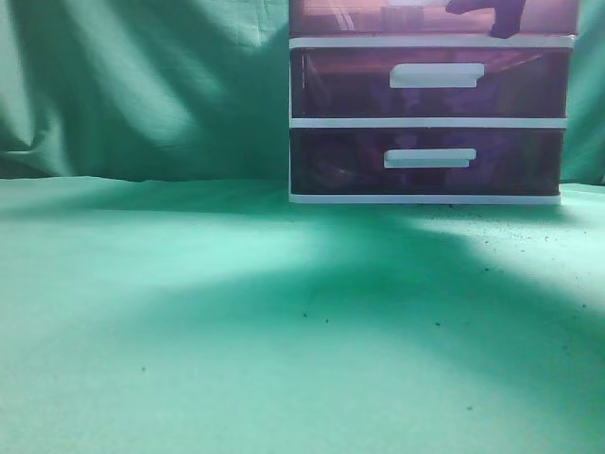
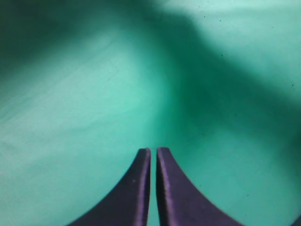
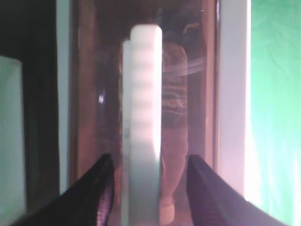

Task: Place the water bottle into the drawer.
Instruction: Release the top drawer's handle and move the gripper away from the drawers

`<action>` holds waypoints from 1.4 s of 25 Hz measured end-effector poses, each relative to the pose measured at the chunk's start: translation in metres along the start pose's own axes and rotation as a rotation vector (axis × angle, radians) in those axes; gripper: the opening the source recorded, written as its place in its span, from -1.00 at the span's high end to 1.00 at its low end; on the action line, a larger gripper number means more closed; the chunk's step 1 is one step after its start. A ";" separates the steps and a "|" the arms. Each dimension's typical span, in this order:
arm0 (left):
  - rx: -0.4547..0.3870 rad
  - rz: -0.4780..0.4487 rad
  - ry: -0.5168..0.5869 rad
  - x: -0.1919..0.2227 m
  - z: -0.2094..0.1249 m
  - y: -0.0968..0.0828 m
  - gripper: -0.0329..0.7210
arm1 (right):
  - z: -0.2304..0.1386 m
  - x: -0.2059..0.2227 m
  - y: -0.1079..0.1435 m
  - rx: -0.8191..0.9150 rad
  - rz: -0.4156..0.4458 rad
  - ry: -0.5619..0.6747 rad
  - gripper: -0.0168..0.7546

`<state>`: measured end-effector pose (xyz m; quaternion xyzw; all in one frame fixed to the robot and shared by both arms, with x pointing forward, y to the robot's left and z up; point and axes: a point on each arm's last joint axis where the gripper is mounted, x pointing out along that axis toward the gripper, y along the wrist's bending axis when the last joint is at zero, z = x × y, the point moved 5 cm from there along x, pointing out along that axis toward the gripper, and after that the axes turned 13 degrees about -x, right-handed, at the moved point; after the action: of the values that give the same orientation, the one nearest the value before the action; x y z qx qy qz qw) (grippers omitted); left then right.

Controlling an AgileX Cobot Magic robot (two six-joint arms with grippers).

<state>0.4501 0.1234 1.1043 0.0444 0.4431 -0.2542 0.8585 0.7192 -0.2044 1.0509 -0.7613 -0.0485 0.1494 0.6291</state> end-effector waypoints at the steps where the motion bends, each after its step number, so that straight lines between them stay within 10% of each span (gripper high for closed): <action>1: 0.000 0.000 0.000 0.000 0.000 0.000 0.91 | -0.003 0.000 0.000 0.004 -0.003 0.004 0.17; 26: 0.030 0.041 -0.011 0.000 0.002 0.006 0.91 | -0.022 -0.018 0.042 0.110 0.139 0.049 0.17; 35: 0.033 0.046 -0.012 0.000 0.002 0.006 0.91 | -0.022 -0.044 -0.001 0.193 0.069 0.068 0.17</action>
<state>0.4545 0.1285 1.1046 0.0673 0.4324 -0.2418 0.8660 0.6836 -0.2369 1.0627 -0.7028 0.0138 0.1490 0.6954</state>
